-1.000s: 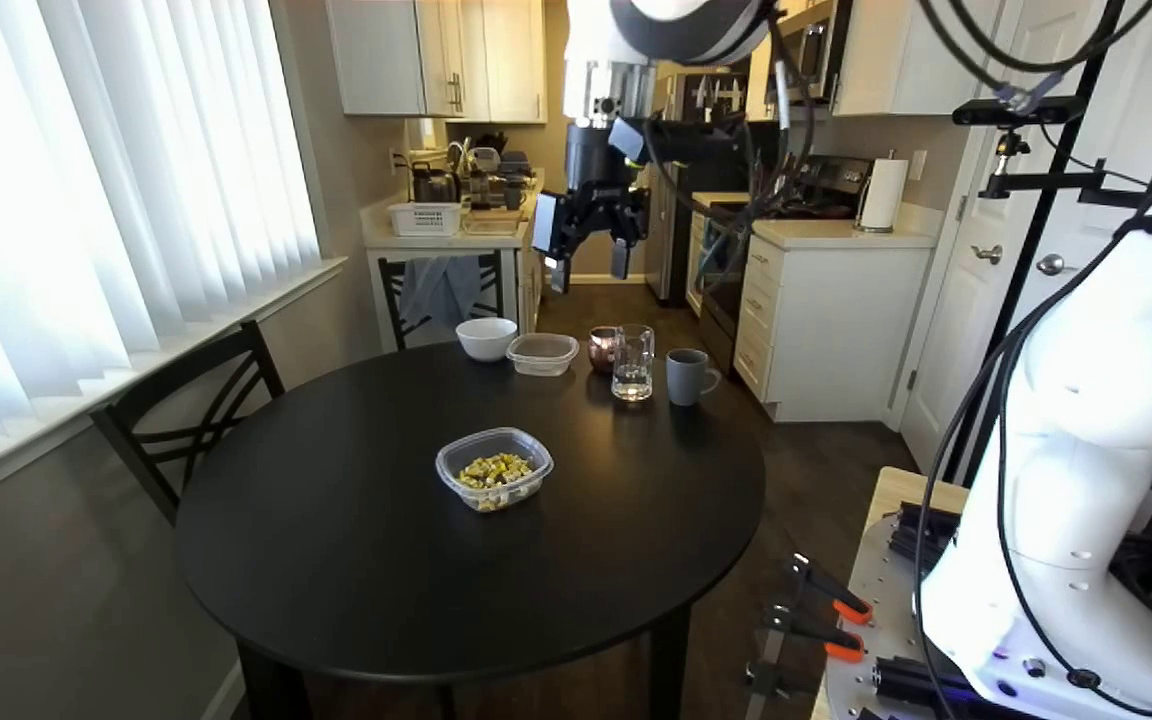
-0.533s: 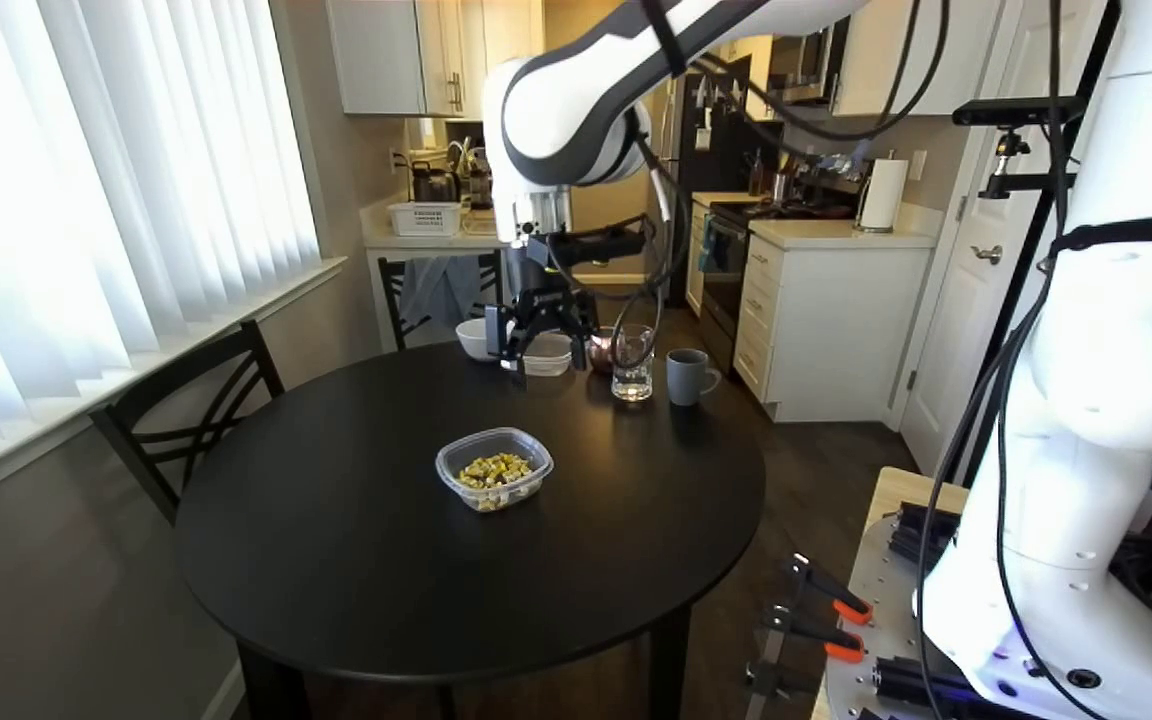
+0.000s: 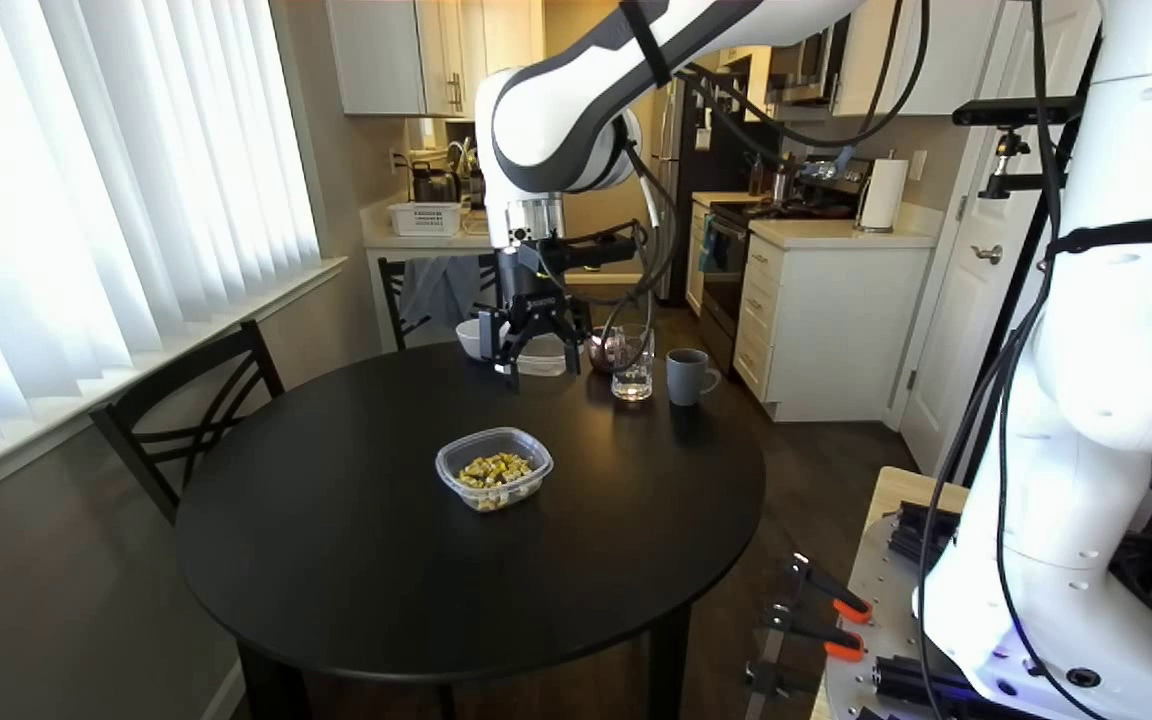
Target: Pour the candy out of the clear container and onto the table.
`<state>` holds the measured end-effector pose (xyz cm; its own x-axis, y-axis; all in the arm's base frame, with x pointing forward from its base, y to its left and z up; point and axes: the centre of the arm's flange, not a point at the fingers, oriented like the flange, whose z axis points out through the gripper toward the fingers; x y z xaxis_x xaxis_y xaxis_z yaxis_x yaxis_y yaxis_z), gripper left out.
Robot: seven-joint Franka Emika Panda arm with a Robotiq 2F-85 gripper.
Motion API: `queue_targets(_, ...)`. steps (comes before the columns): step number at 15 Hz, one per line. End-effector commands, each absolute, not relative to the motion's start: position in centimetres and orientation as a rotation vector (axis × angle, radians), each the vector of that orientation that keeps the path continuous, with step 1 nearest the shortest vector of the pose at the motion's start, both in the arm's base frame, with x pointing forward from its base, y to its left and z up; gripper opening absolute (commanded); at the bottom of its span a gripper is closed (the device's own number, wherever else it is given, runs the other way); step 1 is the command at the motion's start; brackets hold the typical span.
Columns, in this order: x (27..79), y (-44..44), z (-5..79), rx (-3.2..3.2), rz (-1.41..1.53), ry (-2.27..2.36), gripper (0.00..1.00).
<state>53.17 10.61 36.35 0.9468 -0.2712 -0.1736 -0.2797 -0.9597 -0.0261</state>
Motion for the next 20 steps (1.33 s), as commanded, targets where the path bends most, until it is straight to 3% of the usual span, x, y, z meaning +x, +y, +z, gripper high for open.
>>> queue_targets(1, 54.3, 10.9, 35.4, -3.091, 0.28, 0.467, 1.0)
queue_targets(5, 61.9, 8.3, 30.5, -3.012, 0.549, 0.733, 1.0)
queue_targets(10, 68.5, 4.1, 26.1, -2.823, 0.569, 1.093, 1.0)
queue_targets(20, 73.2, 0.7, 21.8, -2.886, 0.74, 1.374, 1.0)
